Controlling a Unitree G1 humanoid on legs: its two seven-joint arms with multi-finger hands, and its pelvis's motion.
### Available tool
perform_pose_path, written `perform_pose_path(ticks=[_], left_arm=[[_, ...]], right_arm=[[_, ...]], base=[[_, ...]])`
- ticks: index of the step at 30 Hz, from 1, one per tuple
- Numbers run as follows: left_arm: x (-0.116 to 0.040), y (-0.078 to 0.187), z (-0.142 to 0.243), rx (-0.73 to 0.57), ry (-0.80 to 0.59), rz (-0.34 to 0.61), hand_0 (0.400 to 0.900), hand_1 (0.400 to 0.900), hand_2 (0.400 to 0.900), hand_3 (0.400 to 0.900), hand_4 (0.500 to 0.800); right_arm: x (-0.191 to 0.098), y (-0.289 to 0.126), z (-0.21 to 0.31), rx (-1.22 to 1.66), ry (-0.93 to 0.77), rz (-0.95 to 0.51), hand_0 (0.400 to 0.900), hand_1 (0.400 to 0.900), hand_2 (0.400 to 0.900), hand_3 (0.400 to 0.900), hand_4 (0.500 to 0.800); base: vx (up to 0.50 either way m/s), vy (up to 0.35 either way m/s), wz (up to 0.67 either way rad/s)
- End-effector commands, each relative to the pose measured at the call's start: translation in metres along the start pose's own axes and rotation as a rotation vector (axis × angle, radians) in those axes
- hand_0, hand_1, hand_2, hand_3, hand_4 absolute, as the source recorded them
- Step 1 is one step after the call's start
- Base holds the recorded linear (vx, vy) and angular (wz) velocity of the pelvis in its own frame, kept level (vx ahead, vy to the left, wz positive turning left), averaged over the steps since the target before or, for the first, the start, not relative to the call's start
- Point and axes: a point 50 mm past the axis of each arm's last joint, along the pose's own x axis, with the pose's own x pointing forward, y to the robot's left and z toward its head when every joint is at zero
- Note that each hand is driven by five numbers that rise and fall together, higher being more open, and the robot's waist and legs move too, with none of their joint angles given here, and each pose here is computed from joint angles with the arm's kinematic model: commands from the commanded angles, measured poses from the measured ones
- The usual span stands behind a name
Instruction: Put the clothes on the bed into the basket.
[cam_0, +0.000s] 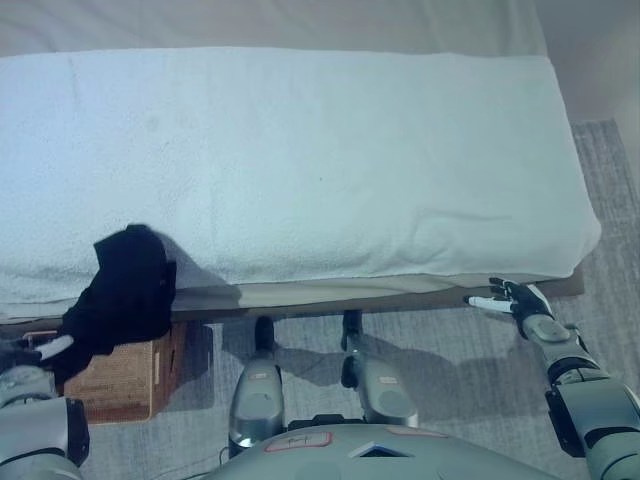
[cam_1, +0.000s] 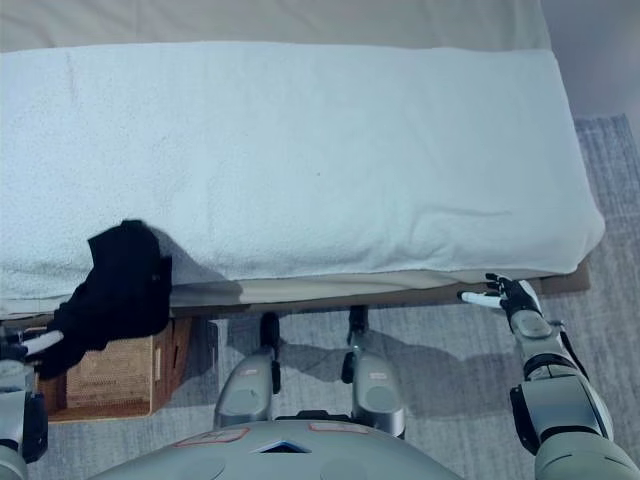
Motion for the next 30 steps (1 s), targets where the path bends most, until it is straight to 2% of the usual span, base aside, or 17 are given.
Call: perform_pose_path(ticks=[1,5,10,16,17,18,30], left_arm=[[-0.003,0.077,-0.036,0.044,0.116,0.19,0.4,0.4,0.4,0.4,0.5],[-0.006,0.091,-0.047,0.029,0.147,0.209,0.4,0.4,0.4,0.4,0.5],[-0.008,0.115,-0.036,0.045,0.119,0.254,0.4,0.4,0.4,0.4,0.5],[-0.008,0.121,-0.02,0.049,0.08,0.264,0.4,0.4,0.4,0.4,0.5],[-0.008,0.123,-0.019,0.055,0.078,0.264,0.471,0.471,0.471,0.471,0.542],[-0.008,0.124,-0.016,0.055,0.073,0.268,0.9,0.9,0.9,0.9,0.8],[-0.003,0.106,0.008,-0.003,-0.007,0.236,0.9,0.9,0.9,0.9,0.8]], right_arm=[[-0.006,-0.037,0.001,-0.03,-0.006,-0.089,0.9,0.9,0.9,0.9,0.8],[-0.006,-0.042,0.004,-0.045,-0.009,-0.088,0.9,0.9,0.9,0.9,0.8],[-0.006,-0.046,0.009,-0.059,-0.015,-0.086,0.9,0.9,0.9,0.9,0.8],[-0.005,-0.047,0.017,-0.058,-0.033,-0.084,0.9,0.9,0.9,0.9,0.8],[-0.004,-0.047,0.02,-0.059,-0.039,-0.081,0.9,0.9,0.9,0.9,0.8],[-0.004,-0.047,0.021,-0.057,-0.043,-0.081,0.9,0.9,0.9,0.9,0.8],[-0.003,-0.047,0.022,-0.035,-0.037,-0.086,0.9,0.9,0.9,0.9,0.8]], base=[[-0.016,0.041,0.01],[-0.038,0.026,0.06],[-0.044,-0.003,0.12],[-0.032,0.018,0.08],[0.0,0.0,0.0],[0.0,0.0,0.0],[-0.01,0.015,-0.05]])
